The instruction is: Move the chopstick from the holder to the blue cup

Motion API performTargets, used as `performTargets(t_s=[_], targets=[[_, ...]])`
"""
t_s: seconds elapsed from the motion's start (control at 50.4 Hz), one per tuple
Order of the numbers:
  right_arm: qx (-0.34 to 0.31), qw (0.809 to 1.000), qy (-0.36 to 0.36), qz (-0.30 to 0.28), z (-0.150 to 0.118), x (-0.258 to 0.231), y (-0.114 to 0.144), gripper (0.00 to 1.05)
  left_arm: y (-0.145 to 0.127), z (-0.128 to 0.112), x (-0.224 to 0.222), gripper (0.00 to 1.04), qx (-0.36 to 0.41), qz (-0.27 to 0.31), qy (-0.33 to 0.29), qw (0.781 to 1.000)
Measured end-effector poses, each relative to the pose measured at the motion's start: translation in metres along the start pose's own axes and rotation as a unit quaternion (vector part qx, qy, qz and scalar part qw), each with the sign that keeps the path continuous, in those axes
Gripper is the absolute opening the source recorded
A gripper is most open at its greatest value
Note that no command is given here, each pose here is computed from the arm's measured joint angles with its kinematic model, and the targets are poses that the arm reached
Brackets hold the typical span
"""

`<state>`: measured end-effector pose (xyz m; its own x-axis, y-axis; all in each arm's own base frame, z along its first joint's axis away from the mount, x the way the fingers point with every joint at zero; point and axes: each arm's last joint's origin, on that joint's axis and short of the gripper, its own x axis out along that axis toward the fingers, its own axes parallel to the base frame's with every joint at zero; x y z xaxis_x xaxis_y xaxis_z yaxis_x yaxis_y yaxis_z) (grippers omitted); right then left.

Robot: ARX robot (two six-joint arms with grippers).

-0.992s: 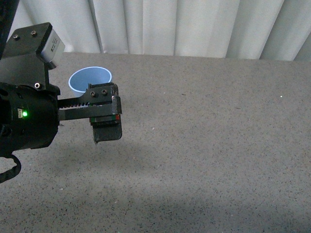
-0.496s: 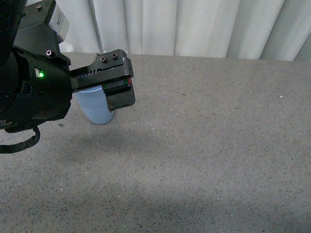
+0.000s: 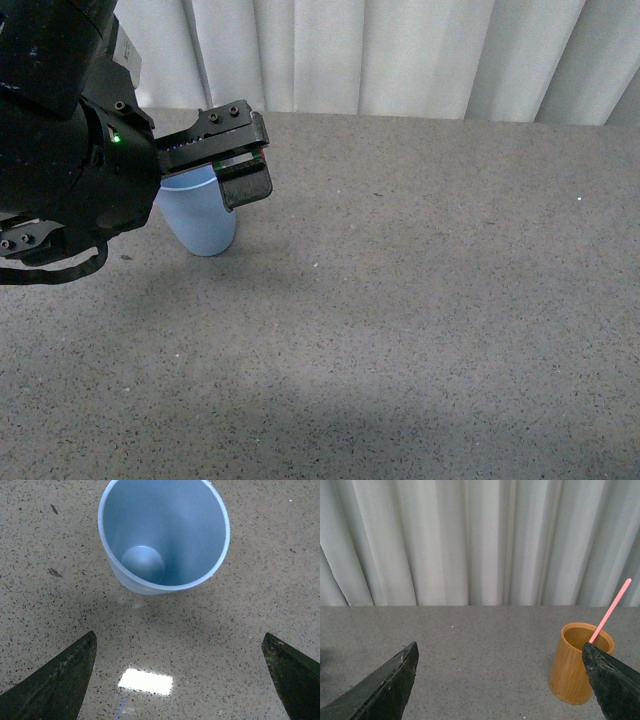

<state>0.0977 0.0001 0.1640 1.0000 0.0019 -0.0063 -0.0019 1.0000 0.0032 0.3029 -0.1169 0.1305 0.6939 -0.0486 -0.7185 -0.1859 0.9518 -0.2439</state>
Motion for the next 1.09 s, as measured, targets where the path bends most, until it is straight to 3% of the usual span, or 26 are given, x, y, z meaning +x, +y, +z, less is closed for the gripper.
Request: performTargets(t_s=[1.091], targets=[[0.0,1.0,0.0,0.0,0.0,0.0,0.0,0.95,0.02,0.035,0.034,0.98,-0.141,0.063,-0.013,0.988]])
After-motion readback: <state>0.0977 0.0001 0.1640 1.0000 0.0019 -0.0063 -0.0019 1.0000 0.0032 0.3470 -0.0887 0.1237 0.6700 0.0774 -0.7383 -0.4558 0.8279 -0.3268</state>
